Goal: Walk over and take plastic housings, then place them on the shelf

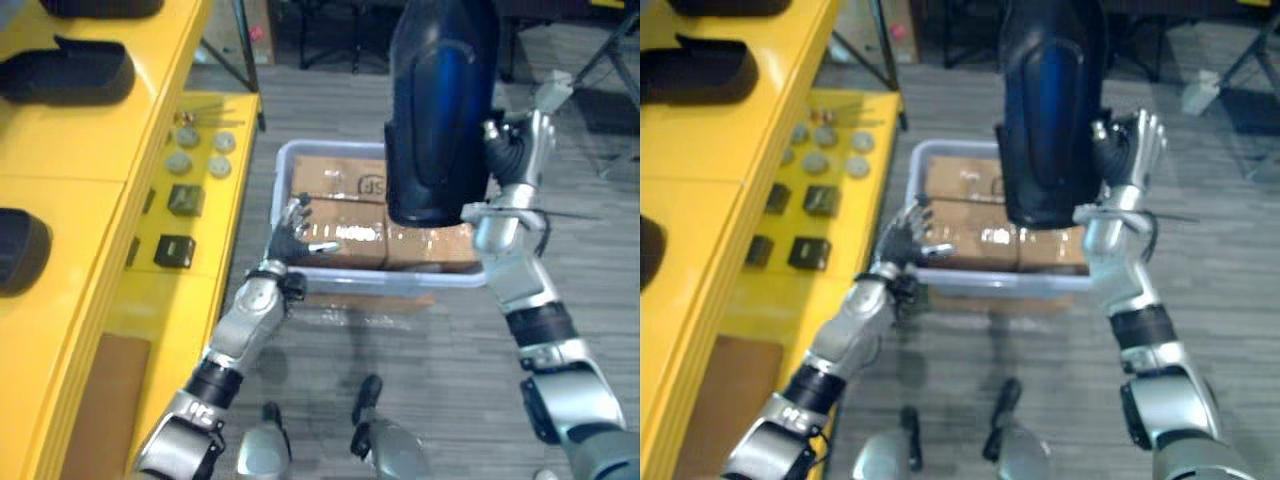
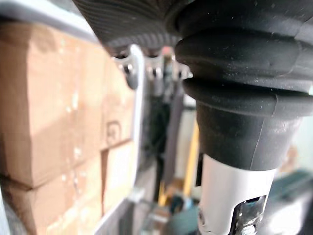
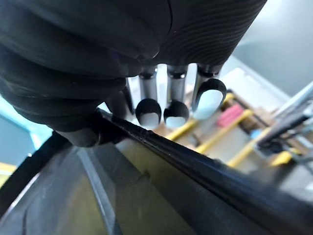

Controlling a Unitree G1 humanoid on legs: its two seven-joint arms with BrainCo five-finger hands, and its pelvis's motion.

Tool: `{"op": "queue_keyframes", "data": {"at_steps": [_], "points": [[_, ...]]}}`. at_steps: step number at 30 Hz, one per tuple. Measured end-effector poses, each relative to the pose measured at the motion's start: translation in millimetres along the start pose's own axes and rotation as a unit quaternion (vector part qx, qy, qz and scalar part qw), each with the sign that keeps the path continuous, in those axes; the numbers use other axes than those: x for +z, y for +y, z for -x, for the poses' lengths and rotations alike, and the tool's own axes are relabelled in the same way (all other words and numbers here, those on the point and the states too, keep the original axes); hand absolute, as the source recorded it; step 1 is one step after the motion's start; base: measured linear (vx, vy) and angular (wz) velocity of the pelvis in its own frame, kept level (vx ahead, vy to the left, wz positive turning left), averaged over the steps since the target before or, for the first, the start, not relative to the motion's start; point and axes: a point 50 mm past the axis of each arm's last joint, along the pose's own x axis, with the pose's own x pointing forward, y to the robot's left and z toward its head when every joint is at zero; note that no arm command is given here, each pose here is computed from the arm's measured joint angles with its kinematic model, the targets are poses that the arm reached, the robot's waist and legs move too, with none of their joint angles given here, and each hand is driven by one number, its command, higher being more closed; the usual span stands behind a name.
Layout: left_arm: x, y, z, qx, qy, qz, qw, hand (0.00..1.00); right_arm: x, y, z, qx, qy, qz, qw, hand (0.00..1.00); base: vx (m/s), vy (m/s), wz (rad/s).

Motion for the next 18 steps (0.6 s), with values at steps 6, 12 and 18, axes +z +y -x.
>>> {"op": "queue_keyframes", "data": {"at_steps": [6, 12, 18], "points": [[-19.2, -1.8, -1.2, 0.006, 0.055, 0.05, 0.997, 0.0, 19.3, 9.3, 10.4, 0.023, -0.052, -0.02, 0.998, 1.0, -0.01, 0.06, 0.01], [-31.5, -11.5, 0.0, -0.005, 0.097, 0.109, 0.989, 0.0, 26.5, 30.5, 26.8, 0.076, -0.063, -0.022, 0.995, 1.0, -0.05, 0.044, 0.03], [-40.9, -19.2, -0.1, -0.009, 0.122, 0.155, 0.98, 0.0, 21.7, 46.6, 44.0, 0.113, -0.049, -0.017, 0.992, 1.0, -0.02, 0.033, 0.03]]}}
